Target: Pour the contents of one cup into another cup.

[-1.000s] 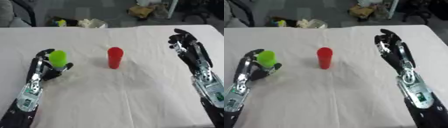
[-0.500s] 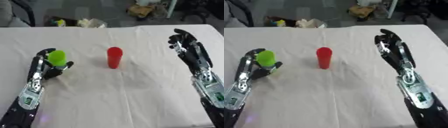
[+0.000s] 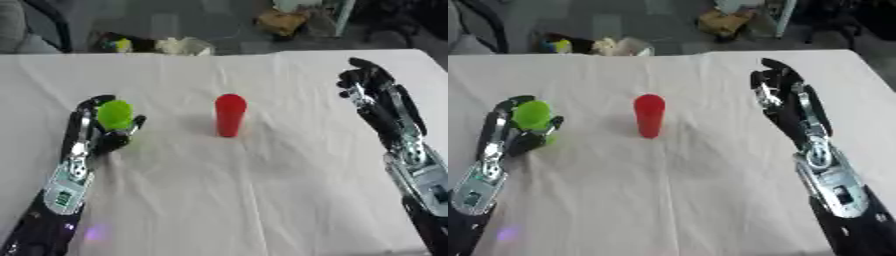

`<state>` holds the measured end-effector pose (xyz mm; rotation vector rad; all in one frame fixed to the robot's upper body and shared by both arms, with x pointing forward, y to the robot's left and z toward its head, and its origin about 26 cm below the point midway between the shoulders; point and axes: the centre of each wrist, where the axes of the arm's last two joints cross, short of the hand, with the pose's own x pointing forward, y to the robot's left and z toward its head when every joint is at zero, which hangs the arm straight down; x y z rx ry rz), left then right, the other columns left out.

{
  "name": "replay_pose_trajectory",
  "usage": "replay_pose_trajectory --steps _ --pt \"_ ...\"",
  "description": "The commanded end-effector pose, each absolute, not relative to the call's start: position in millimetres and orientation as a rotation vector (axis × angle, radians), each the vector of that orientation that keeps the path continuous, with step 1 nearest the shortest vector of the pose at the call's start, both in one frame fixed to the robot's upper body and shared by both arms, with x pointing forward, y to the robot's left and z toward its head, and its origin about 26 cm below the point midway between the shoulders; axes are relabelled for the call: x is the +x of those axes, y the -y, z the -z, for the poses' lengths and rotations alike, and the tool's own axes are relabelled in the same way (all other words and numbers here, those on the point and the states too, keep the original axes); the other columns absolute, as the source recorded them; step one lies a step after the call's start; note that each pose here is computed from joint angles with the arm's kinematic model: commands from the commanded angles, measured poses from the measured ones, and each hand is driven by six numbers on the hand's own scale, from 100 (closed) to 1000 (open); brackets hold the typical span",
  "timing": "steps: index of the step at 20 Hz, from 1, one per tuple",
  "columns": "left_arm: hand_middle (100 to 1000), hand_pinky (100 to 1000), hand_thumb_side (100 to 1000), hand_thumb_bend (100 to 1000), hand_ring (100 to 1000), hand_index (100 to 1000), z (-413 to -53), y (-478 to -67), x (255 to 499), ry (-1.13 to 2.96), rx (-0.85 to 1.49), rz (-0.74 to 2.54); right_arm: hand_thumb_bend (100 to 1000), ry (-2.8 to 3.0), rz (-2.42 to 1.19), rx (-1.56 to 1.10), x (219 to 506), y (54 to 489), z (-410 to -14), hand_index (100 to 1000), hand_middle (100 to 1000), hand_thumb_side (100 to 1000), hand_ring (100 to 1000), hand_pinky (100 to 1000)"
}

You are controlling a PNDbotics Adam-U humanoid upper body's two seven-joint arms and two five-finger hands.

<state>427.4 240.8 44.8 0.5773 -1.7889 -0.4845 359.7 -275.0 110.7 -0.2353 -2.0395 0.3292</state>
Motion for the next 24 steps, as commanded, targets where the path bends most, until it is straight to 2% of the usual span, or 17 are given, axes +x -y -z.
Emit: replay_pose_trajectory --steps 1,2,4,9,24 --pt "554 309 341 396 444 766 -48.7 -239.1 429.2 1.795 0.548 0.482 244 2.062 -0.337 -0.236 361.8 276.5 -119.7 881 669 629 707 667" --pt "534 285 328 344 421 759 -49.3 -239.2 429.1 1.794 0.541 0.481 243 2.063 -0.337 -0.236 361.8 276.4 -119.7 881 669 629 707 667" --pt "517 265 312 302 401 754 -51.3 -239.5 428.8 1.795 0.528 0.477 243 2.063 -0.338 -0.236 361.9 276.3 -119.8 881 669 629 707 667" --pt "499 239 294 241 373 752 -61.6 -240.5 427.6 1.825 0.498 0.444 242 2.063 -0.339 -0.237 361.9 276.7 -119.8 881 669 630 707 667" --pt "492 244 265 210 374 750 -128.9 -251.4 410.6 2.049 0.444 0.471 247 2.051 -0.393 -0.215 366.9 271.1 -121.2 881 669 627 707 667"
